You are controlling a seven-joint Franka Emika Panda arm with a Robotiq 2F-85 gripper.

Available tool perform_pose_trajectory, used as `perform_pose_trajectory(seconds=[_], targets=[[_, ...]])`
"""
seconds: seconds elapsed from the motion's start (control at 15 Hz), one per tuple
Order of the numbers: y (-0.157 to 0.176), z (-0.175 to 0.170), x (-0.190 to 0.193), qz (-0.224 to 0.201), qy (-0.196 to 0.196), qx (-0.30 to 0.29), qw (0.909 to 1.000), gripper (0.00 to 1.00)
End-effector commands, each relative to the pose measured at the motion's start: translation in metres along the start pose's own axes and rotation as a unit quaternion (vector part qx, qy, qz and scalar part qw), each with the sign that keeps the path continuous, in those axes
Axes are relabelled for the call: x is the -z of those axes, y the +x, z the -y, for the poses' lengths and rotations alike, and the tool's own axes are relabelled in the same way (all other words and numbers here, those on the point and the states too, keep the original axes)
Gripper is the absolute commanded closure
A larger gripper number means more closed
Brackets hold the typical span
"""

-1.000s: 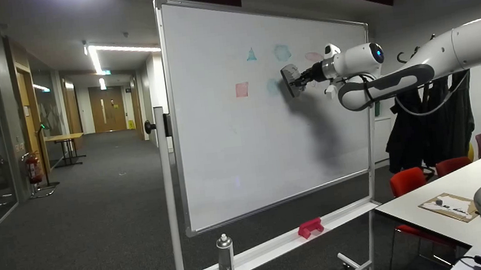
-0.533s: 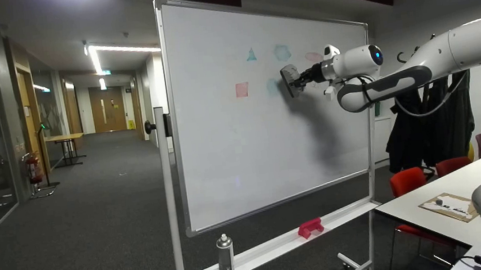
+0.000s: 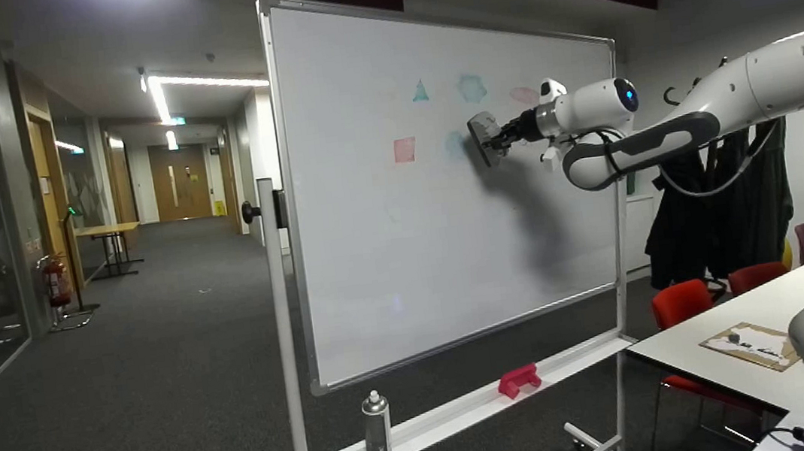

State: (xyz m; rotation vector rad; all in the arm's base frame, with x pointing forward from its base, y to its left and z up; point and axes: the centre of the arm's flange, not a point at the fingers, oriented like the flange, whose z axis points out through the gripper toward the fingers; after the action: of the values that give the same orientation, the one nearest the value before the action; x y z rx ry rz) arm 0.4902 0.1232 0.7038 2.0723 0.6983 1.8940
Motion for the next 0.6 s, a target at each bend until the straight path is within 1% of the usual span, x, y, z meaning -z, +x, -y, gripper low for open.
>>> perform_pose_trajectory(seconds=[0.0,0.53], targets=[[0.003,0.003,-0.008,-0.017,-0.002,0.018,0.9997,0.66],[0.009,-0.006,-0.025,-0.028,-0.020,0.028,0.9990,0.66]])
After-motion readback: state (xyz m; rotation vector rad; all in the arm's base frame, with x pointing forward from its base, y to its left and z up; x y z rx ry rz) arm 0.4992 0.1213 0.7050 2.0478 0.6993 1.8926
